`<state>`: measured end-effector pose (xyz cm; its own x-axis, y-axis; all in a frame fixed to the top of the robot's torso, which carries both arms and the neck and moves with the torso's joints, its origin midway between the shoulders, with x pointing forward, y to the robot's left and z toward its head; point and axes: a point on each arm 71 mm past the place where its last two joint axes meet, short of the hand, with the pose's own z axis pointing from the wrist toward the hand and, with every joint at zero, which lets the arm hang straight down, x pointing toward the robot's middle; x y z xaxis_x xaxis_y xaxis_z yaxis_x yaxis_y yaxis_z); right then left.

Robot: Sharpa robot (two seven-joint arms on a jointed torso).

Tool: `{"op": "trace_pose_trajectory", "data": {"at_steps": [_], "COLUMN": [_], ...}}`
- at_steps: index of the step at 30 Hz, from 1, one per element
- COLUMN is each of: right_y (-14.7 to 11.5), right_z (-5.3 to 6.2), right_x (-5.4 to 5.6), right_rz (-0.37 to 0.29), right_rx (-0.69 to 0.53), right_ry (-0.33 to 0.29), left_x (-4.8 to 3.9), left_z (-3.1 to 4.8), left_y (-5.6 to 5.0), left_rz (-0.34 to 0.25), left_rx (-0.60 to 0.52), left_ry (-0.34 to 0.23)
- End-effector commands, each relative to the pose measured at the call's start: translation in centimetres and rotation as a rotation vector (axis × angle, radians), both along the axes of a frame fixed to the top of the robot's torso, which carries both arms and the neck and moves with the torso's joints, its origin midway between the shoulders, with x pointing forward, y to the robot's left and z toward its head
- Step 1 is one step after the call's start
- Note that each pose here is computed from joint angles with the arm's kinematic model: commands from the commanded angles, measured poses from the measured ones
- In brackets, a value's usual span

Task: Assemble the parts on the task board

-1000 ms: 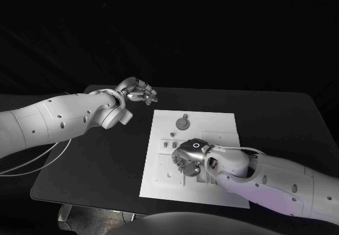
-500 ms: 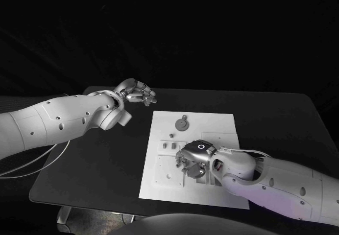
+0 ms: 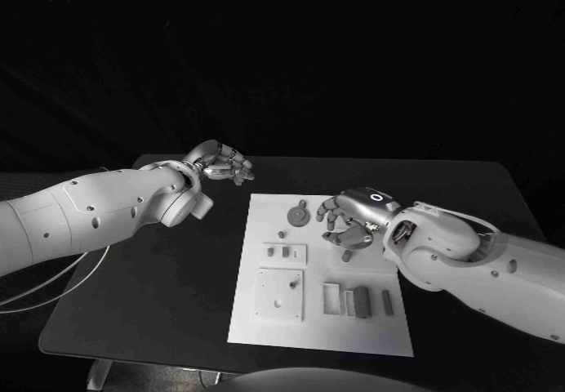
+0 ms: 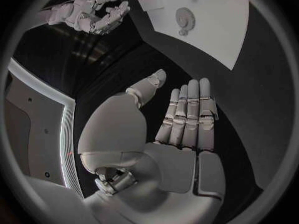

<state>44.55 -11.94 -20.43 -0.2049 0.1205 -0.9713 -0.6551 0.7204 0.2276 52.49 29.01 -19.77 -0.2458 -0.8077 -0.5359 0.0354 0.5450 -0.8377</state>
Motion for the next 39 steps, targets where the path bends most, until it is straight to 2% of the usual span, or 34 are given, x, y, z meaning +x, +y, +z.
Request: {"op": "trace_pose_trajectory", "data": {"at_steps": [1, 4, 9, 15, 18, 24, 29, 39], "right_y": [-1.8, -3.2, -4.3, -5.0, -5.1, -5.0, -4.9, -4.4], "right_z": [0.6, 0.5, 0.1, -1.2, -2.2, -3.5, -4.6, -5.9], "right_x": [0.8, 1.3, 1.5, 1.4, 1.0, 0.3, -0.3, -1.0], "right_rz": [-0.045, -0.060, -0.058, -0.060, -0.059, -0.047, -0.025, 0.007], "right_rx": [0.078, 0.046, 0.009, -0.048, -0.058, -0.063, -0.117, -0.189], "right_ry": [0.075, 0.075, 0.077, 0.075, 0.092, 0.116, 0.122, 0.124], "left_x": [0.02, 0.02, 0.02, 0.01, 0.00, 0.00, -0.02, -0.05], "left_z": [0.10, 0.10, 0.09, 0.09, 0.09, 0.08, 0.08, 0.07], "left_y": [-0.2, -0.1, -0.1, -0.2, -0.1, 0.0, 0.0, 0.1], "left_rz": [-0.003, -0.001, -0.002, -0.004, -0.004, -0.001, -0.002, -0.001], "left_rx": [-0.006, -0.006, -0.006, -0.007, -0.007, -0.006, -0.006, -0.006], "left_ry": [-0.005, -0.006, -0.005, -0.004, -0.004, -0.004, -0.003, -0.003]}}
